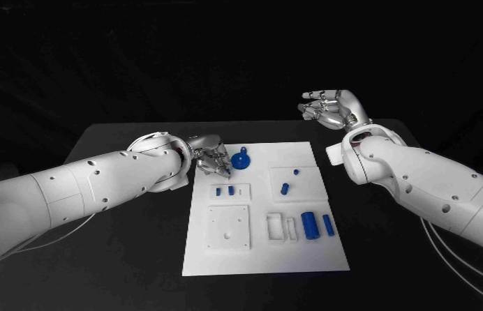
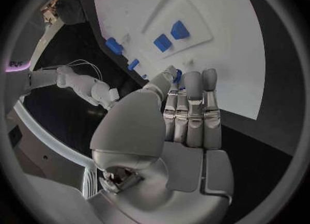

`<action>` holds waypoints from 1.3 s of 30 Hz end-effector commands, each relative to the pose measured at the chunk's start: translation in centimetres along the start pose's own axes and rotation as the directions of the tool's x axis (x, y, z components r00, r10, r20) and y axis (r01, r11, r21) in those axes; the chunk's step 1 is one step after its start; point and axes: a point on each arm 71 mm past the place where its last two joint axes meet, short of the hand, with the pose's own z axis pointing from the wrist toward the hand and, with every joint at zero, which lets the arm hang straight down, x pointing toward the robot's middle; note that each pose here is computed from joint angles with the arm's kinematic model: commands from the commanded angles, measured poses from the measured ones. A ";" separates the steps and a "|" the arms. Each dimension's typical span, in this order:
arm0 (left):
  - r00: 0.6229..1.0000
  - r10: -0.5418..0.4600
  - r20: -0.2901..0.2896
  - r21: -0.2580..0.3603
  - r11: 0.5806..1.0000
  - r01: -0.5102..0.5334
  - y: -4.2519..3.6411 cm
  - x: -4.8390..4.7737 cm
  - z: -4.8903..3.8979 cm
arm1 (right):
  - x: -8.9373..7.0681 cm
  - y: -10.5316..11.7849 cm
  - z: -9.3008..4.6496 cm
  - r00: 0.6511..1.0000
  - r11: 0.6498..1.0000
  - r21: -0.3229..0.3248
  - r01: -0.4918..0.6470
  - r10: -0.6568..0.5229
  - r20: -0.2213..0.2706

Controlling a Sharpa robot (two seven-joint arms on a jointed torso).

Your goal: Assemble the parts on the task board

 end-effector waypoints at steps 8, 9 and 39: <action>0.998 0.050 -0.045 -0.004 0.999 -0.050 0.04 0.39 0.11 | 0.2 0.2 0.0 1.000 1.000 -0.016 -0.006 0.005 -0.016; 0.998 0.048 -0.048 -0.005 0.999 -0.049 0.06 0.41 0.12 | 0.2 0.2 0.0 1.000 1.000 -0.017 -0.006 0.006 -0.017; 0.996 0.055 -0.063 -0.014 0.998 -0.056 0.18 1.63 0.92 | 0.5 0.4 0.0 0.999 1.000 -0.020 -0.014 0.013 -0.030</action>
